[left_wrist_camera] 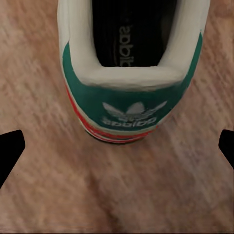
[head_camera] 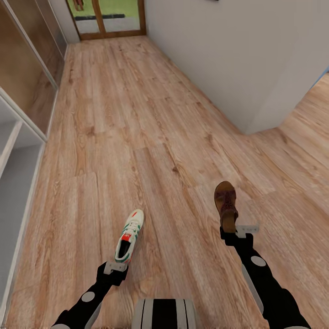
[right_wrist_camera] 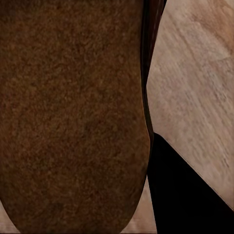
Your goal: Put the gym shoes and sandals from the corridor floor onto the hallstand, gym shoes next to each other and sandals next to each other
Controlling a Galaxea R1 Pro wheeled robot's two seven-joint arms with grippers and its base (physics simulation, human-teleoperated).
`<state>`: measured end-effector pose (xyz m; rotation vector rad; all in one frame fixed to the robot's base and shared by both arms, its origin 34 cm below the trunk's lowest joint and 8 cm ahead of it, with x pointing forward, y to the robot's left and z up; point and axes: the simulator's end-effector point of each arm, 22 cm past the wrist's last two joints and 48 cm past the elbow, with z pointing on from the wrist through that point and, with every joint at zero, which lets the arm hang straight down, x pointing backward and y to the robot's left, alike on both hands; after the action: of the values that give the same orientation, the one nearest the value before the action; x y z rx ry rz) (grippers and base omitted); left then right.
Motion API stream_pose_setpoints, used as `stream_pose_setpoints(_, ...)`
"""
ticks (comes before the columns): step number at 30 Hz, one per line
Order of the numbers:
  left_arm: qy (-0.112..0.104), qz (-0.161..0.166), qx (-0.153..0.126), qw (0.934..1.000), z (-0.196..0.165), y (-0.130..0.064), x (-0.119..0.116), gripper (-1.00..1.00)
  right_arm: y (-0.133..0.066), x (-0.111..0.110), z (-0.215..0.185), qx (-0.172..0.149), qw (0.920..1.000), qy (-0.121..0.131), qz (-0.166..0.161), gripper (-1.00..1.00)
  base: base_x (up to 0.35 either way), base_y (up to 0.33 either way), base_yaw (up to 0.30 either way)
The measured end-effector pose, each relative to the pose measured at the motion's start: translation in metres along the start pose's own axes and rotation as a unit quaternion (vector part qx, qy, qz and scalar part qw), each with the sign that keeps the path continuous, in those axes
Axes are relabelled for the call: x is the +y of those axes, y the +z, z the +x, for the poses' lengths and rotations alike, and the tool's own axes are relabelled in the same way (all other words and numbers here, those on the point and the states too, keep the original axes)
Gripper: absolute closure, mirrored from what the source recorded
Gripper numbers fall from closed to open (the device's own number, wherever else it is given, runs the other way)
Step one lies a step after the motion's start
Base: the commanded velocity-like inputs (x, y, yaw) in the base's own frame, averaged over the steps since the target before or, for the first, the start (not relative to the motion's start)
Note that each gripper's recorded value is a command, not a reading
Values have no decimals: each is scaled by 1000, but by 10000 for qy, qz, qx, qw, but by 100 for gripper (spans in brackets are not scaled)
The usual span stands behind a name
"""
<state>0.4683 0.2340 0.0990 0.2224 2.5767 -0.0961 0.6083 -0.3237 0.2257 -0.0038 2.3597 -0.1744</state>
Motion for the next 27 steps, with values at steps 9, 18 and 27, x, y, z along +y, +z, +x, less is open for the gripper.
stream_pose_setpoints(9,-25,31,213,9998,24,5,-3,-100,7,2,24,208,9998,-26,-6,100,0,0,0)
stream_pose_setpoints(18,-23,33,207,9998,24,5,-3,-100,8,2,26,219,9998,-28,-2,100,34,0,0)
stream_pose_setpoints(27,-20,33,200,9998,24,5,-3,-100,8,2,26,220,9998,-26,-3,100,20,0,0)
